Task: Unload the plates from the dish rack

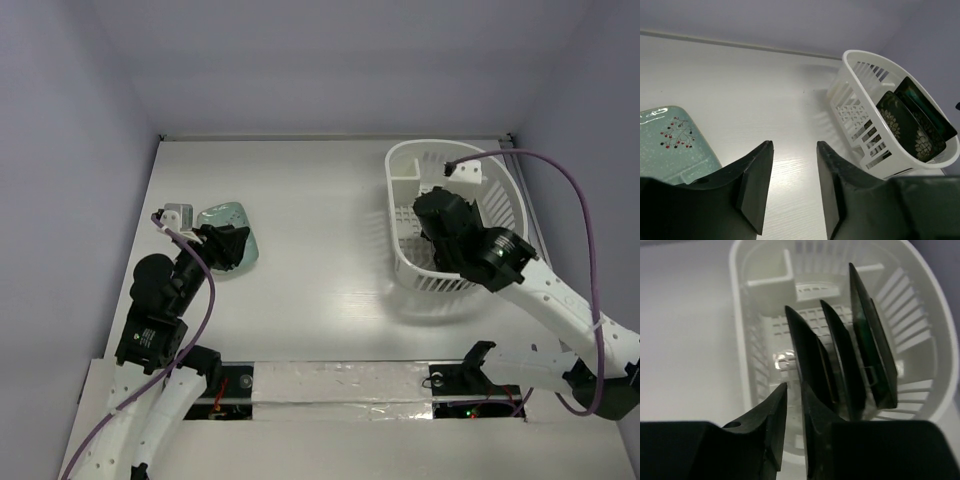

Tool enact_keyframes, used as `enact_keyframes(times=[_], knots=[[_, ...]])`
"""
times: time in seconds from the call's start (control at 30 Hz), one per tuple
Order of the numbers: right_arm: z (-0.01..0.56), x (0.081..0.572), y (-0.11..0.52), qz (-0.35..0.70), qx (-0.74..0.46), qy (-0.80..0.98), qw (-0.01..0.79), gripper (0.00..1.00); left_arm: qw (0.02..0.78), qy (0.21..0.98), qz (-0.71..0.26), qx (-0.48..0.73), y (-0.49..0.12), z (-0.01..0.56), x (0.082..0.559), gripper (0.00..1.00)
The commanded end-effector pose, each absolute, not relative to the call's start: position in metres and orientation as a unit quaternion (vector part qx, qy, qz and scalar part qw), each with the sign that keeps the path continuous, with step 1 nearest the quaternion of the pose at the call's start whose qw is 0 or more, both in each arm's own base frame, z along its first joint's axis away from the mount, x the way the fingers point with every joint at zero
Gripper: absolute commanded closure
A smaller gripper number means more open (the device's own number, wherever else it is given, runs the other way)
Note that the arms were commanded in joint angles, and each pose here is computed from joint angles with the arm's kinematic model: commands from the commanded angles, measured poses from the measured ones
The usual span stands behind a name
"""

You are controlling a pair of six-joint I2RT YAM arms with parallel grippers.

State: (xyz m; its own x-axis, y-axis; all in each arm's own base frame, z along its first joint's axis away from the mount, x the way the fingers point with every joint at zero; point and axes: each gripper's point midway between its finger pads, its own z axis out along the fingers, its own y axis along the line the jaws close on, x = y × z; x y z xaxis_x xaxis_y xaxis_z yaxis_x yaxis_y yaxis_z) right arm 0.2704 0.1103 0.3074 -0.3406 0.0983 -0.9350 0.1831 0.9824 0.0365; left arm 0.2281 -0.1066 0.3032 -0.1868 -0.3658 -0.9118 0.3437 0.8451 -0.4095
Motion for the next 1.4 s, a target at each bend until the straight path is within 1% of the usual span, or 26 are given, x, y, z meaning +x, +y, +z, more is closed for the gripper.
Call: enact_keyframes(times=[0.0,0.03,0.1,0.3,0.53,0.83,1.0,1.17,1.37], knots=[[0.287,0.263,0.090,-0.116,0.054,0.850,0.512,0.75,0.659,0.695,-0.288,-0.001,-0.108,0.323,0.228,0.60],[0.283,0.265,0.093,-0.117,0.042,0.854,0.505,0.71,0.659,0.694,-0.288,-0.001,-0.108,0.323,0.227,0.56],[0.274,0.269,0.092,-0.128,0.037,0.859,0.494,0.65,0.662,0.692,-0.288,-0.001,-0.107,0.324,0.226,0.53],[0.253,0.292,0.096,-0.139,0.010,0.871,0.470,0.59,0.662,0.692,-0.289,-0.001,-0.107,0.324,0.226,0.51],[0.228,0.314,0.107,-0.172,-0.027,0.882,0.438,0.58,0.662,0.691,-0.290,0.001,-0.108,0.325,0.225,0.51],[0.209,0.327,0.083,-0.225,-0.017,0.884,0.409,0.58,0.662,0.691,-0.292,0.003,-0.109,0.325,0.225,0.51],[0.196,0.331,0.084,-0.240,-0.034,0.887,0.392,0.60,0.662,0.689,-0.294,0.004,-0.109,0.326,0.224,0.51],[0.195,0.334,0.076,-0.277,-0.039,0.886,0.370,0.64,0.663,0.688,-0.295,0.005,-0.110,0.326,0.224,0.51],[0.212,0.332,0.069,-0.296,-0.036,0.878,0.374,0.79,0.664,0.687,-0.295,0.006,-0.109,0.327,0.222,0.51]])
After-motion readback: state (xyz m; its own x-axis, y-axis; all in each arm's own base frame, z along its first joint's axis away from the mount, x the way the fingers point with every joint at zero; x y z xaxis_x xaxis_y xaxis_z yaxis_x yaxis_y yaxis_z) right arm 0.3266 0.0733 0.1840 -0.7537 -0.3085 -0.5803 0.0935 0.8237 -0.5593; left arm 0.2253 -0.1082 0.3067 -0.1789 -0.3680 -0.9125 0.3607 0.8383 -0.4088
